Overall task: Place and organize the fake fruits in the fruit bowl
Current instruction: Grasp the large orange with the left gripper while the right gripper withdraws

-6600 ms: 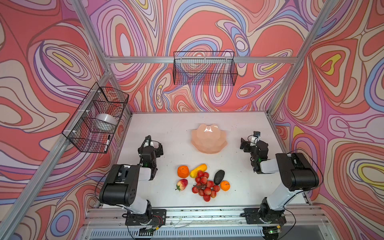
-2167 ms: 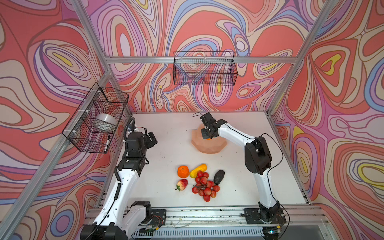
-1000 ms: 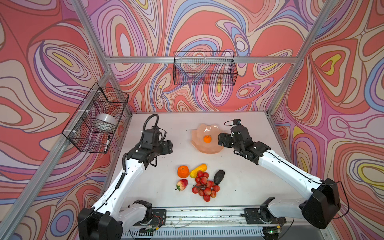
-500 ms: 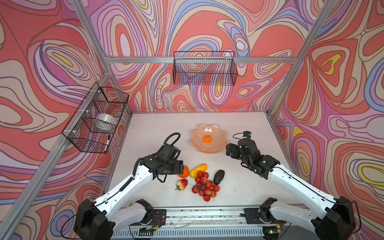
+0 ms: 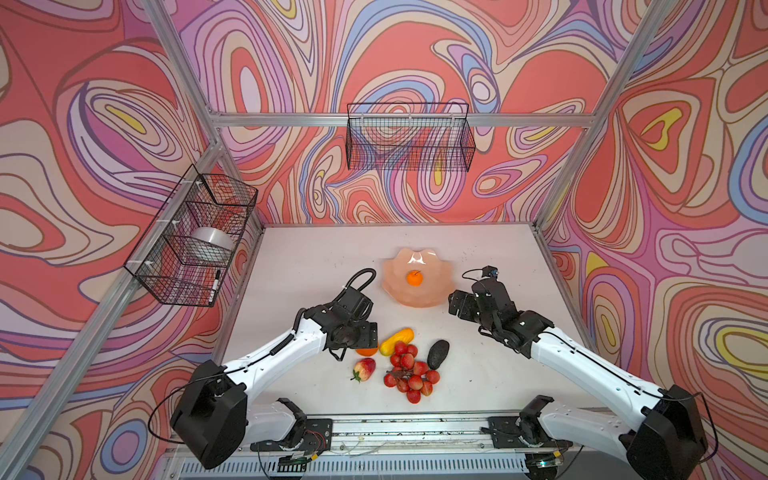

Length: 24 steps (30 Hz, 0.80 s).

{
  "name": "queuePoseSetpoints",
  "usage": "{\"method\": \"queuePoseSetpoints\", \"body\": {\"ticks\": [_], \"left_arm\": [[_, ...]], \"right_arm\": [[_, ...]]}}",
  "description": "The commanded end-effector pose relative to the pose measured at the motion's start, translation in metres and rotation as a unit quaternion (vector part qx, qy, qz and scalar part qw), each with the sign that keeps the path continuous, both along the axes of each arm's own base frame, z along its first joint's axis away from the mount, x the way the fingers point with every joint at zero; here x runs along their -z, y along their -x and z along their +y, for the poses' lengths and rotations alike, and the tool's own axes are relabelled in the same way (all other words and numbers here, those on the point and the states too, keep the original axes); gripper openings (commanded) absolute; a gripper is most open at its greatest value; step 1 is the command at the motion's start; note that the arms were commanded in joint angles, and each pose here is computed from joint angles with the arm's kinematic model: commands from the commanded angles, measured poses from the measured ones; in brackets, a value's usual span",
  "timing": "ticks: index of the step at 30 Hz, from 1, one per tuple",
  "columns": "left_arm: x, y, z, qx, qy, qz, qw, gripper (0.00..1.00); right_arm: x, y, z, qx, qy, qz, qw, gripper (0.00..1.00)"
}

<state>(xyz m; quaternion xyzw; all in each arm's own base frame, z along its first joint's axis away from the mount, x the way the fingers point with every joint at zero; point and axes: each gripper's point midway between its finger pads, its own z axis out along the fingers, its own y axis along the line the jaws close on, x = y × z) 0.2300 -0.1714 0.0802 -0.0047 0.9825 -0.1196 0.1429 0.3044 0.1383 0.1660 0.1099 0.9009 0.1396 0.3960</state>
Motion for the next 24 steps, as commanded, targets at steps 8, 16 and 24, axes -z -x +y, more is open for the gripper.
{"method": "queuePoseSetpoints", "body": {"ticks": [8, 16, 24], "left_arm": [[0.011, -0.011, 0.0, -0.013, -0.018, -0.01, 1.0, 0.59], [0.008, -0.012, 0.003, -0.007, -0.027, -0.014, 0.999, 0.55], [0.024, -0.008, -0.017, 0.007, 0.011, 0.021, 1.0, 0.87]], "right_arm": [[-0.006, 0.008, -0.012, 0.019, -0.004, -0.01, 1.0, 0.98], [-0.004, 0.007, -0.012, 0.021, -0.001, -0.011, 1.0, 0.98], [0.001, 0.005, -0.009, 0.016, 0.0, -0.004, 1.0, 0.98]]}}
